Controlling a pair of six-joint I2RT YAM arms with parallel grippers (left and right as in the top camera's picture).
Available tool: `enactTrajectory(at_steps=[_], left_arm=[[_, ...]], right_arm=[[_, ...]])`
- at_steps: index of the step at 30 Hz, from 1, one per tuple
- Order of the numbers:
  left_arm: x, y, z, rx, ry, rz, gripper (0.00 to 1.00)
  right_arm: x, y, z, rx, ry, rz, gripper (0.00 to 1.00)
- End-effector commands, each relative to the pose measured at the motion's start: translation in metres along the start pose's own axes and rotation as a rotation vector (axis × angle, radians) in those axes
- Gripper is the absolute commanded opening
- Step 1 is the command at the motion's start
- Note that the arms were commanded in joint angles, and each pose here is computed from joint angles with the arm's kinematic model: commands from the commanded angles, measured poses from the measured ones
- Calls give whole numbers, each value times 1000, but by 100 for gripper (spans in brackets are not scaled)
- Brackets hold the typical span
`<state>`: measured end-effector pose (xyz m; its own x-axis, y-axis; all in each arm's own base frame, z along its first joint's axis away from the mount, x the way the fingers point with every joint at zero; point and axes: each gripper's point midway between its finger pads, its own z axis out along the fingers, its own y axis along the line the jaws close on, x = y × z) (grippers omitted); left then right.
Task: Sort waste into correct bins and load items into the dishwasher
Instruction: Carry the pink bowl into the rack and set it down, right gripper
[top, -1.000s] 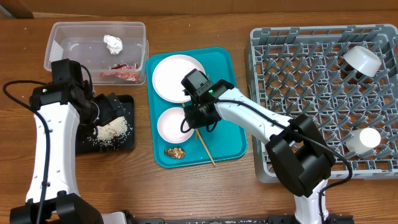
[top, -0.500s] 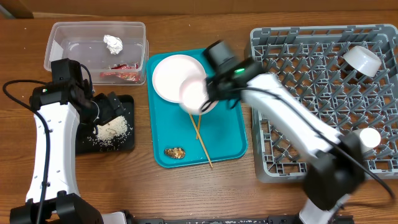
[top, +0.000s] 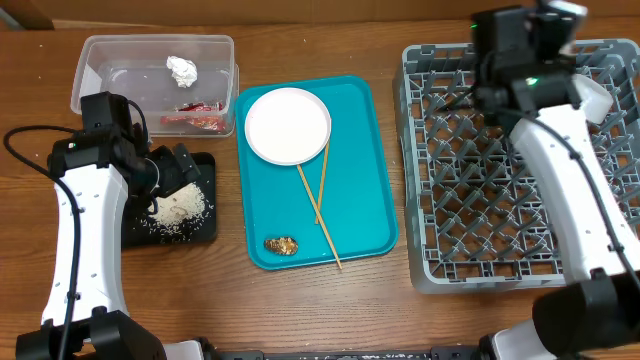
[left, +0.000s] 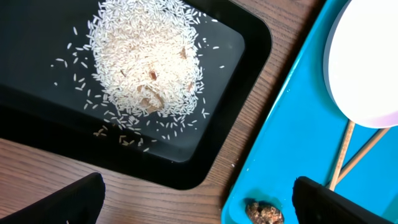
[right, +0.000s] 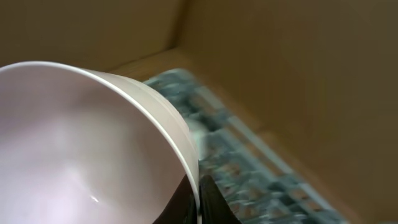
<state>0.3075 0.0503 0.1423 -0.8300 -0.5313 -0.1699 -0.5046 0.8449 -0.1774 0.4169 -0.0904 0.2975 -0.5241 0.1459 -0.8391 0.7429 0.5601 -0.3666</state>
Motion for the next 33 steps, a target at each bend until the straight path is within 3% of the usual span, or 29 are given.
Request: enactTrajectory(at_steps=[1, 17, 25, 33], left_arm=[[-6, -5, -9, 27, -32, -12, 98], [-6, -5, -9, 27, -31, -12, 98], [-6, -6, -9, 30, -32, -11, 98], [-6, -6, -9, 31, -33, -11, 98]], right_arm=[[-10, -41, 21, 319, -95, 16, 4], [70, 4, 90, 403, 47, -250, 4], [105, 15, 94, 357, 99, -253, 4], [110, 28, 83, 315, 98, -258, 4]])
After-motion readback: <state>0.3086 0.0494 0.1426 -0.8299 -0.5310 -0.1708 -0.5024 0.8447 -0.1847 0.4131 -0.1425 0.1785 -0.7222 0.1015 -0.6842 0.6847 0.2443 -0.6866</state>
